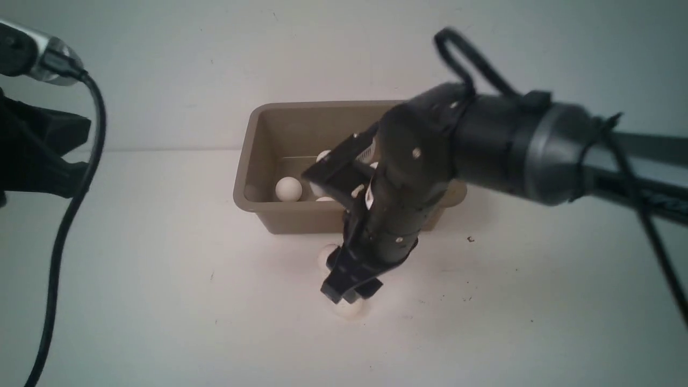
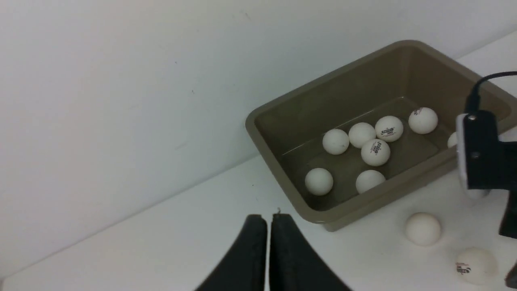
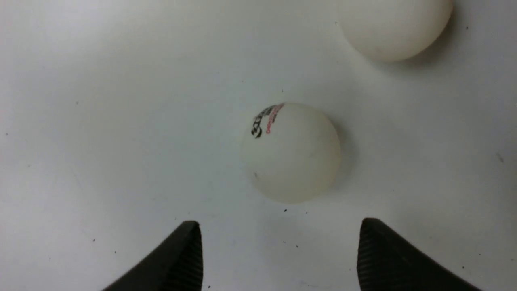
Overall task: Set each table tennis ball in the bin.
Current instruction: Use the right arm to clamp the table tennis ball closest to it, then use the right arm to put the table tennis ball into the box
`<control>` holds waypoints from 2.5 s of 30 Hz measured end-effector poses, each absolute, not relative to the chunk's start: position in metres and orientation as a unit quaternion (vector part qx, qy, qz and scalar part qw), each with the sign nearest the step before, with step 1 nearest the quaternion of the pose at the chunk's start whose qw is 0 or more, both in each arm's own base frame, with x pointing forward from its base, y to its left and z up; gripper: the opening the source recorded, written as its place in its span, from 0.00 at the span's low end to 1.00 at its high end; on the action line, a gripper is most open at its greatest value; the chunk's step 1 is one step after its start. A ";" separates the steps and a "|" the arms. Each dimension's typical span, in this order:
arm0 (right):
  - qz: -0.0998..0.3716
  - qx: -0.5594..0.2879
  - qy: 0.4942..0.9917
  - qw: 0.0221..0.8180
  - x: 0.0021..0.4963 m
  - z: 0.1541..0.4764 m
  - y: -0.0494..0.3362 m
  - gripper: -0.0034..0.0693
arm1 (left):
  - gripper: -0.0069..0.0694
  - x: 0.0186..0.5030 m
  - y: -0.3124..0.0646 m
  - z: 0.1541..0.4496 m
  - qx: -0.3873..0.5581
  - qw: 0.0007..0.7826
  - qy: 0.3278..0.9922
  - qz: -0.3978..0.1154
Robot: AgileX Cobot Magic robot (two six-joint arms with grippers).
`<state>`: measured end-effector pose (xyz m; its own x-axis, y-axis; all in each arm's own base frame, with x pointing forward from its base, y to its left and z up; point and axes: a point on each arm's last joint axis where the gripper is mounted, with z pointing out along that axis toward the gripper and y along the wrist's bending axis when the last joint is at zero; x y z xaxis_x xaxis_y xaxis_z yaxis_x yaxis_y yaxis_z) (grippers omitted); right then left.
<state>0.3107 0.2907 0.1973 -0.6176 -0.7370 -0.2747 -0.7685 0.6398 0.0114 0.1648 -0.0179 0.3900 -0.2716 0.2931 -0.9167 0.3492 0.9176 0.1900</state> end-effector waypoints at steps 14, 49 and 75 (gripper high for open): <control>0.074 -0.423 0.889 0.158 0.313 0.200 0.298 0.70 | 0.09 0.155 -0.022 0.389 0.219 0.553 0.803 -0.037; 0.032 -0.429 0.889 0.160 0.331 0.156 0.314 0.54 | 0.09 0.151 -0.024 0.384 0.234 0.529 0.814 -0.053; -0.016 -0.360 0.872 0.330 0.439 0.252 0.269 0.54 | 0.09 0.154 -0.026 0.378 0.246 0.500 0.828 -0.067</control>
<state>0.4389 0.2685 0.2520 -0.5230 -0.6381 -0.5651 -0.6170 0.7408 -0.2654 0.1535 -0.0261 0.3780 -0.3786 0.3403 -0.8607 0.4736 0.8702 0.1357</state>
